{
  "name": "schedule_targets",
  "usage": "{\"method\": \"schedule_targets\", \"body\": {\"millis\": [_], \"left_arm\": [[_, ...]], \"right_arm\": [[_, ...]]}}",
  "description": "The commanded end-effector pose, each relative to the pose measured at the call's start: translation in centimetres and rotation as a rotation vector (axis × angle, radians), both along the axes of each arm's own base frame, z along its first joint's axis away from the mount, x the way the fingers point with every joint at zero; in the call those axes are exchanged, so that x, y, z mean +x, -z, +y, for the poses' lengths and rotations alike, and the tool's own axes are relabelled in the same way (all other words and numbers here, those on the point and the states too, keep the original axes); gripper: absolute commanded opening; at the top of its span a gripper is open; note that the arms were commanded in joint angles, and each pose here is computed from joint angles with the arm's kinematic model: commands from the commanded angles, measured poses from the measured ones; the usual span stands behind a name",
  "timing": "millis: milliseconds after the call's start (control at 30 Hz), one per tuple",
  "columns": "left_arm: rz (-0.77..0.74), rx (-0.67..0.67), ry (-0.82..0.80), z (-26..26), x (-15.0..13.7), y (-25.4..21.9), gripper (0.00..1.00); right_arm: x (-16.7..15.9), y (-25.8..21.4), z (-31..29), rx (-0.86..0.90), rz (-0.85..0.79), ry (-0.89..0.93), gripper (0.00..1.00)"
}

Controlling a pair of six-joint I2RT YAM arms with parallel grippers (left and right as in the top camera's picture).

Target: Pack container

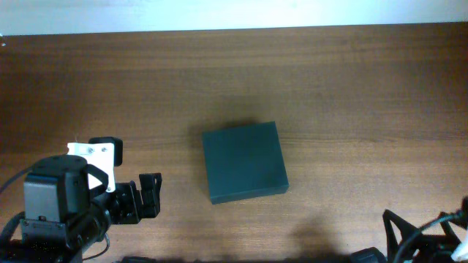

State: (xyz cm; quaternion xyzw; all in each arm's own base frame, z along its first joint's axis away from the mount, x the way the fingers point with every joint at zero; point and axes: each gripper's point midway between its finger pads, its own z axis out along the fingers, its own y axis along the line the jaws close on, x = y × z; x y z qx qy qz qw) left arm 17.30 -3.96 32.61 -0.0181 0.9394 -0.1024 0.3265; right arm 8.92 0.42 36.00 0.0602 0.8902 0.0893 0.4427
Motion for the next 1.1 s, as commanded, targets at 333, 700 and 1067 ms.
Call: {"method": "schedule_targets", "body": {"millis": [333, 700, 1067], "left_arm": [[0.005, 0.000, 0.002, 0.0, 0.0, 0.1, 0.99], [0.005, 0.001, 0.002, 0.0, 0.0, 0.1, 0.99], [0.005, 0.000, 0.002, 0.0, 0.0, 0.2, 0.99]], "right_arm": [[-0.1, 0.3, -3.9, -0.041, -0.197, 0.280, 0.99], [4.2, -1.6, -5.3, 0.006, -0.534, 0.427, 0.99], [7.9, -0.6, -4.7, 0.082, -0.818, 0.396, 0.99]]}}
